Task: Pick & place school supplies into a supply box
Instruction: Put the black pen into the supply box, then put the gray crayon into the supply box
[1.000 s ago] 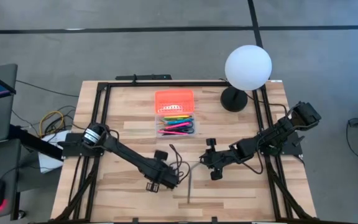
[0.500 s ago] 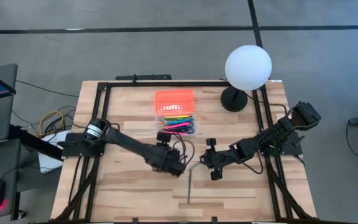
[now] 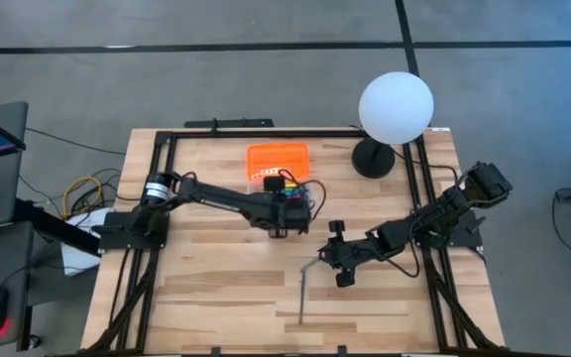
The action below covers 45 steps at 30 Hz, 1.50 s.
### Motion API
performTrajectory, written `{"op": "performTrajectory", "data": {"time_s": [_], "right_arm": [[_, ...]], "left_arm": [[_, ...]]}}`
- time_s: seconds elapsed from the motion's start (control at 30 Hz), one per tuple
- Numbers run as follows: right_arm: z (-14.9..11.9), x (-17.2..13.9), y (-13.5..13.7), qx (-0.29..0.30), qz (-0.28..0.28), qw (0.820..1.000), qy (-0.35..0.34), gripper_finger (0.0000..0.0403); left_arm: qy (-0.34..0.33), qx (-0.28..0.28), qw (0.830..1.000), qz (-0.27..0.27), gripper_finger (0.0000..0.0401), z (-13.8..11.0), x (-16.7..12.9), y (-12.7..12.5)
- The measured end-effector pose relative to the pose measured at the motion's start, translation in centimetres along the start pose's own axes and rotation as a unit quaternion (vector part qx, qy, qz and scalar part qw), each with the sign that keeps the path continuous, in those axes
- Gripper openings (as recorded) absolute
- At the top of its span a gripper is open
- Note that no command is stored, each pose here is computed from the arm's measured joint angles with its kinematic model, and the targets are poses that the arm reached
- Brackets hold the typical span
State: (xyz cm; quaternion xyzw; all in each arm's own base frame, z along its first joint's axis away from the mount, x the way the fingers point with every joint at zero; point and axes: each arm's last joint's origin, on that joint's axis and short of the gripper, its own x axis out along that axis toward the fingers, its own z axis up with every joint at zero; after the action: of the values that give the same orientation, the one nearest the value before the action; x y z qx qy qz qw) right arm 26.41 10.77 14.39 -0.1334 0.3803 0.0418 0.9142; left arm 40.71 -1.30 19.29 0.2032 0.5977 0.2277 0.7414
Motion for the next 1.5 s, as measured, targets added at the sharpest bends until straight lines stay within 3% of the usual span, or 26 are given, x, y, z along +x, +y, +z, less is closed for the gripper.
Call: {"op": "performTrajectory", "data": {"time_s": [0.43, 0.9, 1.17, 1.33, 1.5], "right_arm": [[0.0, 0.0, 0.0, 0.000, 0.000, 1.000, 0.000, 0.0090], [0.0, 0.0, 0.0, 0.006, 0.000, 1.000, 0.000, 0.0090], [0.0, 0.0, 0.0, 0.013, 0.000, 1.000, 0.000, 0.0090], [-0.2, 0.7, 0.2, 0.008, 0.000, 1.000, -0.002, 0.0090], [-0.3, 2.2, 0.7, -0.024, 0.001, 1.000, -0.021, 0.0090]], "left_arm": [[-0.011, -0.050, 0.997, -0.056, 0.0037, 0.7, 2.1, 2.8], [-0.014, -0.021, 0.999, -0.047, 0.0130, 0.7, 2.0, 3.0], [-0.041, 0.003, 0.998, -0.042, 0.0132, -1.6, -5.1, 3.1], [-0.127, -0.023, 0.990, -0.056, 0.0125, -5.1, -10.4, 3.2], [-0.244, -0.057, 0.963, -0.096, 0.0123, -9.9, -13.0, 2.2]]}}
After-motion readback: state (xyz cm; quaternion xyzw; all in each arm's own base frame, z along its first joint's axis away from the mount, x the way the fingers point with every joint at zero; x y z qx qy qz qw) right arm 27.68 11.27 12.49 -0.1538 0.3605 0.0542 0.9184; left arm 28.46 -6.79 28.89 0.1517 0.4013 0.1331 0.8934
